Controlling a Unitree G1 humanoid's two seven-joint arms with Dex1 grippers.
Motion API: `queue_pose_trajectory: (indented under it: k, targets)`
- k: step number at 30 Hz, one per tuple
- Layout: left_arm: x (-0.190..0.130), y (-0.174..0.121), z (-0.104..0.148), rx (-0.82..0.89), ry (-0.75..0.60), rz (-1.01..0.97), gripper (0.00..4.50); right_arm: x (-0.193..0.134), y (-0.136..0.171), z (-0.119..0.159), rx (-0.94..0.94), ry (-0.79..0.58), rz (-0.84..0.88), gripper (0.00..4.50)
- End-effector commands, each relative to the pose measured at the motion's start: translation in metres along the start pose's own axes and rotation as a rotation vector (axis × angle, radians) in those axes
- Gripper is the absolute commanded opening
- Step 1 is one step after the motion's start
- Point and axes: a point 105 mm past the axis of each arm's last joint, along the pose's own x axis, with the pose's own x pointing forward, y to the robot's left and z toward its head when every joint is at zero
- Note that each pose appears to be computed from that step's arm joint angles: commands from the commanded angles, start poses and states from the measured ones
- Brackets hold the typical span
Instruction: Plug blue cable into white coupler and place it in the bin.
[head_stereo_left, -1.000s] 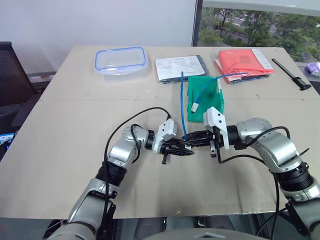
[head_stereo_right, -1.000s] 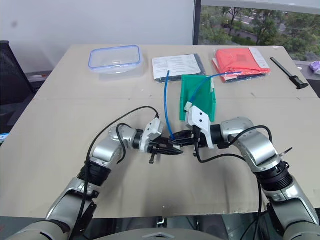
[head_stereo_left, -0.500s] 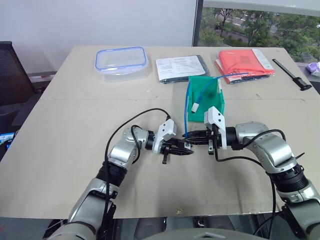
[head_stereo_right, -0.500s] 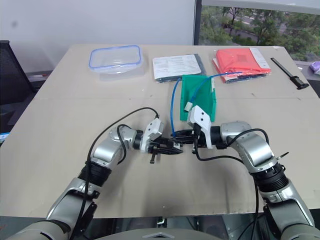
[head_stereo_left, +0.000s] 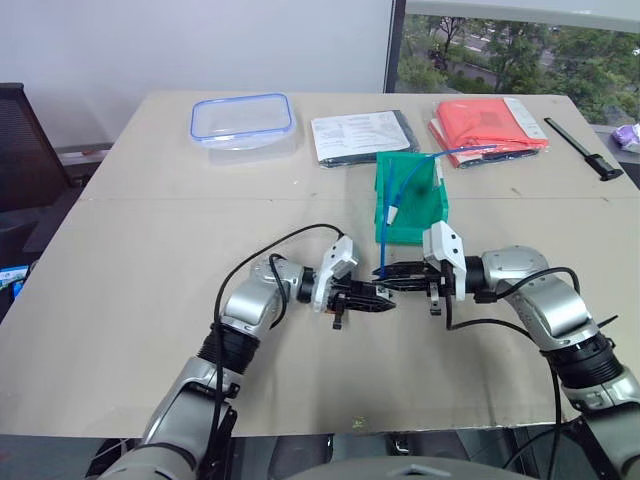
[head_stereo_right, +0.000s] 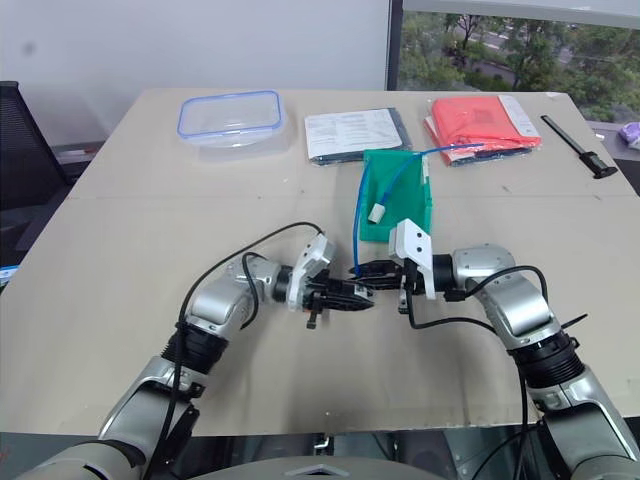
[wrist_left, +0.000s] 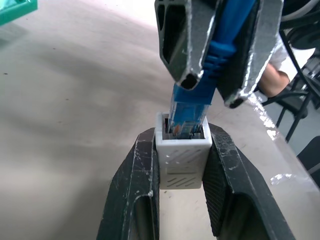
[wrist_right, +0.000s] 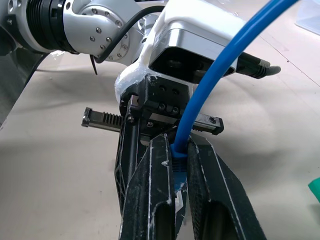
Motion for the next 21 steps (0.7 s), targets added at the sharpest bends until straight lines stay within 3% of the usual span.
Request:
queue_pose_trajectory:
  k: [1, 11, 21]
  targets:
    - [-0.016, -0.023, 0.11, 0.379, -0.265, -0.063, 0.57, 0.002, 0.042, -0.087, 0.293, 0.278, 0.147, 0.0]
    - [-0.014, -0.023, 0.125, 0.494, -0.276, -0.033, 0.57, -0.005, 0.052, -0.105, 0.415, 0.33, 0.142, 0.0]
    - [-0.01, -0.015, 0.081, 0.436, -0.123, -0.026, 0.57, -0.001, 0.0, -0.008, 0.182, 0.018, 0.023, 0.0]
